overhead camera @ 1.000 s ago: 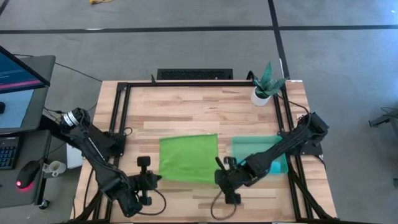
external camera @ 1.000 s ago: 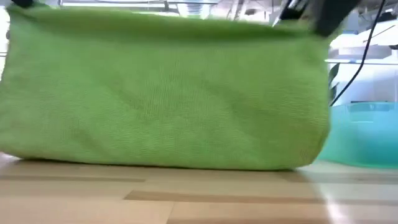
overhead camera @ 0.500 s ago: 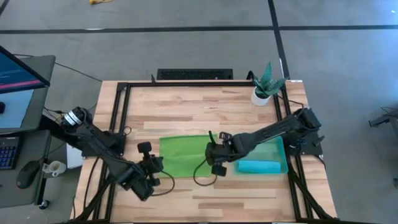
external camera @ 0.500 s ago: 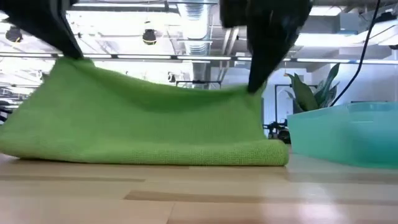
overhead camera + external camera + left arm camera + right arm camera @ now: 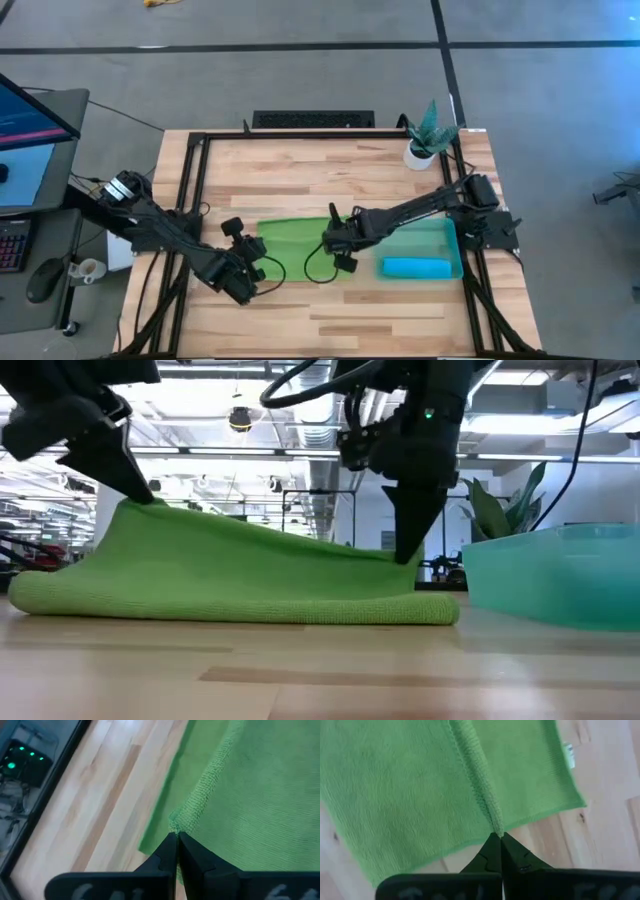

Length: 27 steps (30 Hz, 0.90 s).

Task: Roll microfiber towels into tight, uniform cylinder then place into a basket
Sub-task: Fold the green microfiber towel

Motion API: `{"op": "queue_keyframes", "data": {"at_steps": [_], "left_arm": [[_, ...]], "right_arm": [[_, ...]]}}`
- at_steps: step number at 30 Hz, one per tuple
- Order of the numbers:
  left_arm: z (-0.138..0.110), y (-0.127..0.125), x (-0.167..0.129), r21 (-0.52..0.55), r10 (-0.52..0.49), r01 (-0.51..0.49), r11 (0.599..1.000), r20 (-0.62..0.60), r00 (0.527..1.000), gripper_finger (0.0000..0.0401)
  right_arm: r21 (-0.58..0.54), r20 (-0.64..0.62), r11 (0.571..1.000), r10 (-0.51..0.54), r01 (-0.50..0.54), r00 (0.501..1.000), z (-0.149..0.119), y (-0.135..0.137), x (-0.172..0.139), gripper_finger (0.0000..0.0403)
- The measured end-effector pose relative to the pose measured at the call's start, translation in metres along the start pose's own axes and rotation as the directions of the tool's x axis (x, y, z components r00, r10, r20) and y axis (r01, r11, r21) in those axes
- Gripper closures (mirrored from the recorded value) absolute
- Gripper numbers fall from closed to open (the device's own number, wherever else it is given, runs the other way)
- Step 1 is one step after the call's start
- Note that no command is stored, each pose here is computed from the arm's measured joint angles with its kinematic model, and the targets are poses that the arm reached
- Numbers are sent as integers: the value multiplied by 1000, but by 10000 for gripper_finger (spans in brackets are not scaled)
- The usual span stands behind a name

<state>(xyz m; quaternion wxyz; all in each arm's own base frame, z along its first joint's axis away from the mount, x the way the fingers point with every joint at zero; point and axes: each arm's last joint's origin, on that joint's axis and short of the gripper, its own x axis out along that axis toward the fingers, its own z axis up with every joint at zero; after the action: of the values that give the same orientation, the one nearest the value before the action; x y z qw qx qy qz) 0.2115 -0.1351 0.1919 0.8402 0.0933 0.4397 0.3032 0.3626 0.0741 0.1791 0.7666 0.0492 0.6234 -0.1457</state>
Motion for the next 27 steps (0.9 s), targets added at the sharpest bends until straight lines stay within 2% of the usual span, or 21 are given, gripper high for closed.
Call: {"op": "queue_keyframes", "data": {"at_steps": [4, 13, 22, 27], "left_arm": [[3, 3, 4, -6, 15, -15, 1000, -10, 1000, 401], [5, 5, 9, 8, 12, -12, 1000, -46, 999, 394], [5, 6, 9, 37, 26, -25, 999, -40, 999, 335], [3, 16, 10, 47, 121, -119, 992, -35, 992, 301]], "right_arm": [[52, 2, 999, -17, 17, 1000, 5, -10, 2, 395], [74, 0, 997, -18, 18, 1000, 10, -17, 8, 395], [89, 28, 996, 4, -6, 1000, 14, -18, 8, 395], [176, 26, 984, 12, -17, 1000, 18, -27, 10, 392]]}}
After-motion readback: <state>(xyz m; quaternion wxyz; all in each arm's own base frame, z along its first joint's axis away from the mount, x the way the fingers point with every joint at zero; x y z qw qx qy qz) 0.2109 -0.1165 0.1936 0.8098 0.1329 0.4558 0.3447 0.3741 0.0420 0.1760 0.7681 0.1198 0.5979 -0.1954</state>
